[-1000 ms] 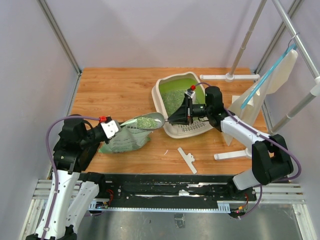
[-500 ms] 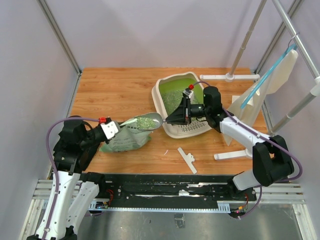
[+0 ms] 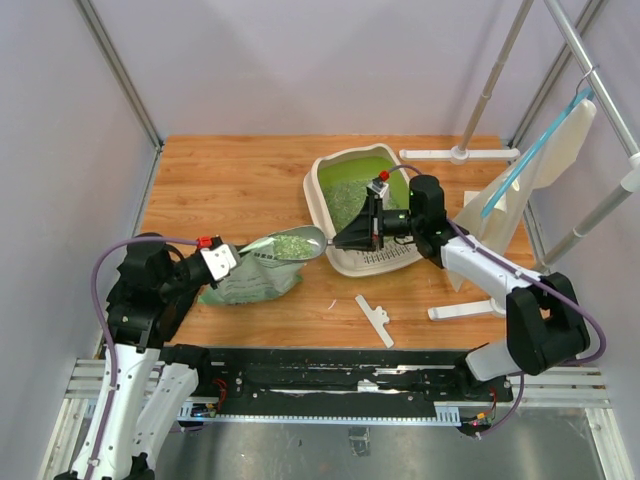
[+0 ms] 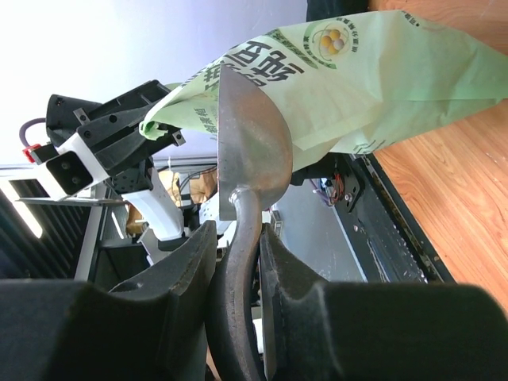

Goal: Fill the litter box with clean litter
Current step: 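Scoop the cat litter from the cat litter bag.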

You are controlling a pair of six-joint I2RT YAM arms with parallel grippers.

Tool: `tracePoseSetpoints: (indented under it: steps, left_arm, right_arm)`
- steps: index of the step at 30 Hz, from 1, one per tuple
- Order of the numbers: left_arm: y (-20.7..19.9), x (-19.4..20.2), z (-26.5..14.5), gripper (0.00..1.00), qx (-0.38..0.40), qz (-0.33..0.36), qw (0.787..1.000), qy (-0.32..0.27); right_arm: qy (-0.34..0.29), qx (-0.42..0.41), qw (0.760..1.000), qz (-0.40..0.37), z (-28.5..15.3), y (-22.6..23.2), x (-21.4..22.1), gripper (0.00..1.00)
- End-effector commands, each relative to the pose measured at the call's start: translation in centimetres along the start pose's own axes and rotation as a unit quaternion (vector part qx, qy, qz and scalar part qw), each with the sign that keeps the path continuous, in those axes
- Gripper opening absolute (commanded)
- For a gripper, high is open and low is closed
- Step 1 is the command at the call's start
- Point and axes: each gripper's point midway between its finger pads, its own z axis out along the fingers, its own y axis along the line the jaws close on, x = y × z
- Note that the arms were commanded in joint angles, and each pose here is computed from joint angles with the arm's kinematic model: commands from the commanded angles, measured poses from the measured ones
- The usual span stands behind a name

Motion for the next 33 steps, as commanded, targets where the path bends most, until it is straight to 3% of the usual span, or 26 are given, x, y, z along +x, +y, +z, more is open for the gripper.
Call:
tracePoseSetpoints:
  steps: [1, 33]
  left_arm:
    - [3.3, -8.8, -1.8, 0.00, -0.061, 0.147, 0.980, -0.122]
    - [3.1, -8.6, -1.9, 0.01, -0.066, 0.144, 0.979, -0.126]
  right_arm:
    - [-0.029, -0.007, 0.999, -0.023, -1.8, 0.8, -1.0, 0.01]
    - [-0.068, 0.016, 0.996, -0.055, -5.5, 2.7, -1.1, 0.01]
